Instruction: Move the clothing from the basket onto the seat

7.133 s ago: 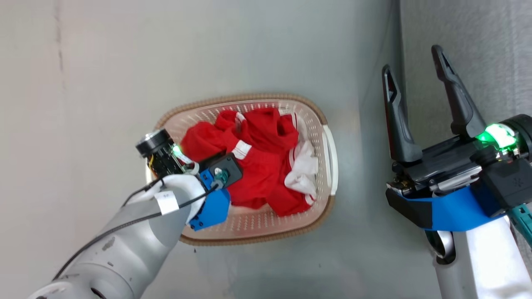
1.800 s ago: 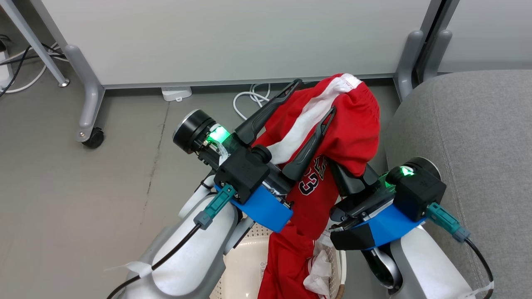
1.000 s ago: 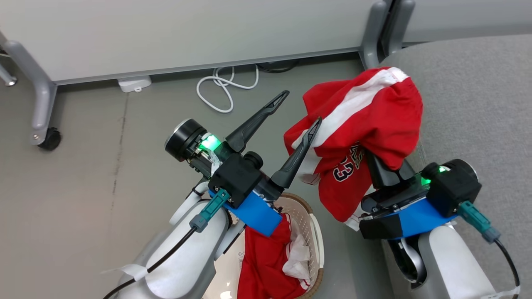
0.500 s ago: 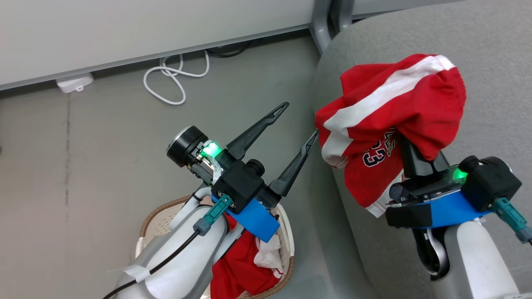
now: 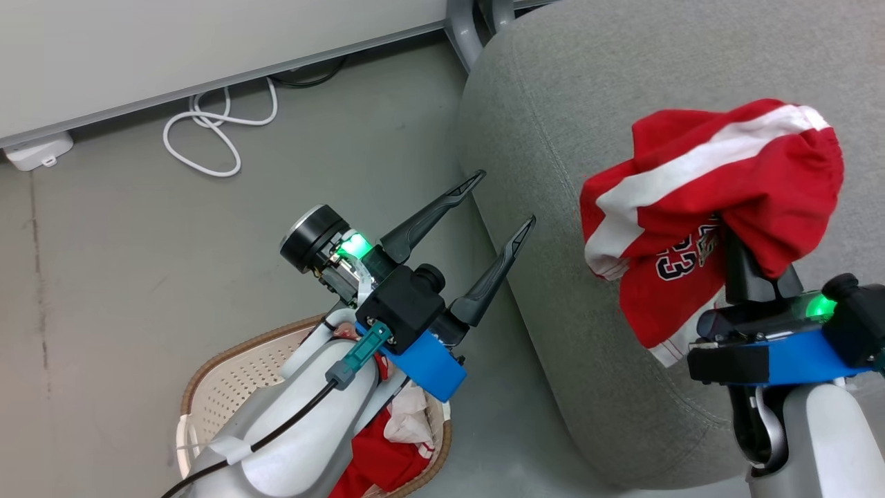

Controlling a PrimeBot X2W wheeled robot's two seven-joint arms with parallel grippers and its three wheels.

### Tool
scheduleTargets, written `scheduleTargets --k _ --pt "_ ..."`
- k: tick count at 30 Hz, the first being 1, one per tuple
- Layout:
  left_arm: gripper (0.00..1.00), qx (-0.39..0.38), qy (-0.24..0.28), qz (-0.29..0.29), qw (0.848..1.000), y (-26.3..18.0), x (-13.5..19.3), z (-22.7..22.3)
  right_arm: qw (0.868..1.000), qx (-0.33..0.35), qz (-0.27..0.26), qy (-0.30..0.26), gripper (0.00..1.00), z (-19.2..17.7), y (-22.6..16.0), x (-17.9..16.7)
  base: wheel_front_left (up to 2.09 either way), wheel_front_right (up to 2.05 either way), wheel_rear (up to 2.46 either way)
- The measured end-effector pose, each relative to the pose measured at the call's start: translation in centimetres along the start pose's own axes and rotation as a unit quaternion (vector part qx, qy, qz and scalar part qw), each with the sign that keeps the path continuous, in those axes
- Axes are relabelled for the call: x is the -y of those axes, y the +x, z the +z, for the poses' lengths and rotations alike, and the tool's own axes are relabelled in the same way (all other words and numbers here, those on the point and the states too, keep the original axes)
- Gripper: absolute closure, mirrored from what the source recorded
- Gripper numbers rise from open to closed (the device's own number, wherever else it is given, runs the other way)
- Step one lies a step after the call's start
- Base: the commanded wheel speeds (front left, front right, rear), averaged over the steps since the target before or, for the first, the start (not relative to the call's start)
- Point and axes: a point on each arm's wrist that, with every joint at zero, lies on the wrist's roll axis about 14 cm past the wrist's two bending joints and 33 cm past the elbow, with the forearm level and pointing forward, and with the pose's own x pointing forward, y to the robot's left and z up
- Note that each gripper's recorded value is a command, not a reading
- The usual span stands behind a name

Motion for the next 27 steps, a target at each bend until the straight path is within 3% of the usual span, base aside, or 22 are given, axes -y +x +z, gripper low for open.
scheduleTargets --k 15,27 --pt "0.0 0.002 -0.001 -0.012 1.0 0.4 0.5 0.0 0.999 0.008 -0.029 -0.01 1.0 0.7 -0.4 2.0 0.0 0.0 0.0" --pt "0.0 -0.012 -0.013 0.0 1.0 0.4 -1.8 -2.8 0.994 0.089 -0.038 -0.048 1.0 4.3 6.0 2.9 0.0 0.0 0.0"
